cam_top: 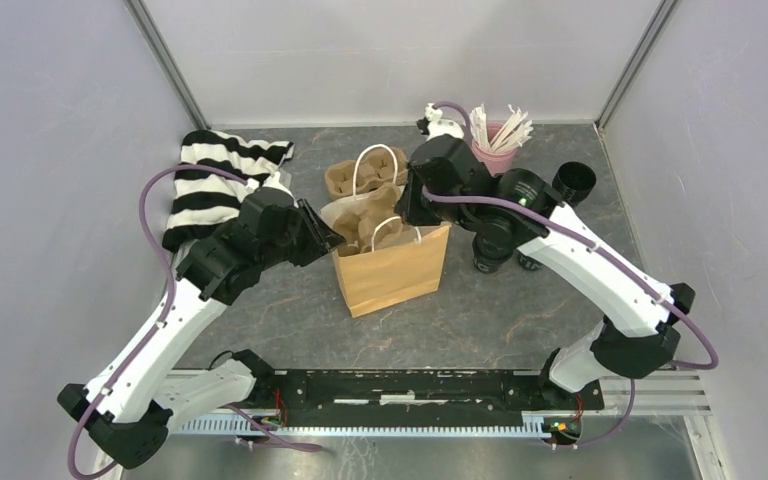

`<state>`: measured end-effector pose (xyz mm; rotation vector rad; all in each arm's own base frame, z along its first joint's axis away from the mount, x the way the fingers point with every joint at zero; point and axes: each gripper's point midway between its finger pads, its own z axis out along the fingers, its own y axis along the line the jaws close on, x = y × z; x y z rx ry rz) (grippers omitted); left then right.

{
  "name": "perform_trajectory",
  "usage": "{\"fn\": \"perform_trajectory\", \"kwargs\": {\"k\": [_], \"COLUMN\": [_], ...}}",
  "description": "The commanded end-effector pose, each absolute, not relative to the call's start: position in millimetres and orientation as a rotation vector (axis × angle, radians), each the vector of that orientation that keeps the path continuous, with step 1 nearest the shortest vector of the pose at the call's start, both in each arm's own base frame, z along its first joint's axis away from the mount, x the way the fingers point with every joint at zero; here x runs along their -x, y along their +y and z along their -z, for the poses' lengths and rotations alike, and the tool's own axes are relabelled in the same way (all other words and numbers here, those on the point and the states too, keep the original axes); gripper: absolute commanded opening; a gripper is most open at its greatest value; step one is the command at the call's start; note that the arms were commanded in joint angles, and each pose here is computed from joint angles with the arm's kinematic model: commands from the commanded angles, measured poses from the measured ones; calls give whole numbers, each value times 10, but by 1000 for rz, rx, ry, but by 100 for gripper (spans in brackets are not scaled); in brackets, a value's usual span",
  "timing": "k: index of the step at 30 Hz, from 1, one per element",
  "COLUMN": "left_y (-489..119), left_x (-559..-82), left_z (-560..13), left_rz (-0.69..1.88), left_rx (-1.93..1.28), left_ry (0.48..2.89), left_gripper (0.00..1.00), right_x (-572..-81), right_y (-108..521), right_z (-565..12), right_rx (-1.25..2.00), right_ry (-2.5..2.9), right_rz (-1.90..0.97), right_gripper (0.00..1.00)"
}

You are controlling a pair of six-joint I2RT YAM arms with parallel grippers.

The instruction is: Pack the takeout coffee

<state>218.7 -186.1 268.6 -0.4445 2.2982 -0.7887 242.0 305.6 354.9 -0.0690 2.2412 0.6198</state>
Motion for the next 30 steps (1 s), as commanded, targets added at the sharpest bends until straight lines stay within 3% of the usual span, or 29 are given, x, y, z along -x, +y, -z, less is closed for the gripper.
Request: {"fn": "perform_trajectory", "kwargs": {"k": [1,10,18,30], "left_y": [-1728,-1663,-1695,-1667], "left_x": [-2137,-2155,-2133,-2116], "left_z": [-2892,-2926,-2800,-2616], "left_rz": [748,669,637,575], "left_rx": [325,226,119,13], "left_ry": [2231,2236,2284,2320], "left_gripper": [36,52,41,34], "right_x": [-2499,-2551,-2665,-2732], "right_y": [3061,2990,3195,3338], "right_z": [-3688,-3461,-3294,-2785], "right_rx": [56,261,234,148], "right_ry": [2181,2211,2217,2284], "right_rz": [-596,-590,-623,-576], "right_gripper": [0,0,0,0]}}
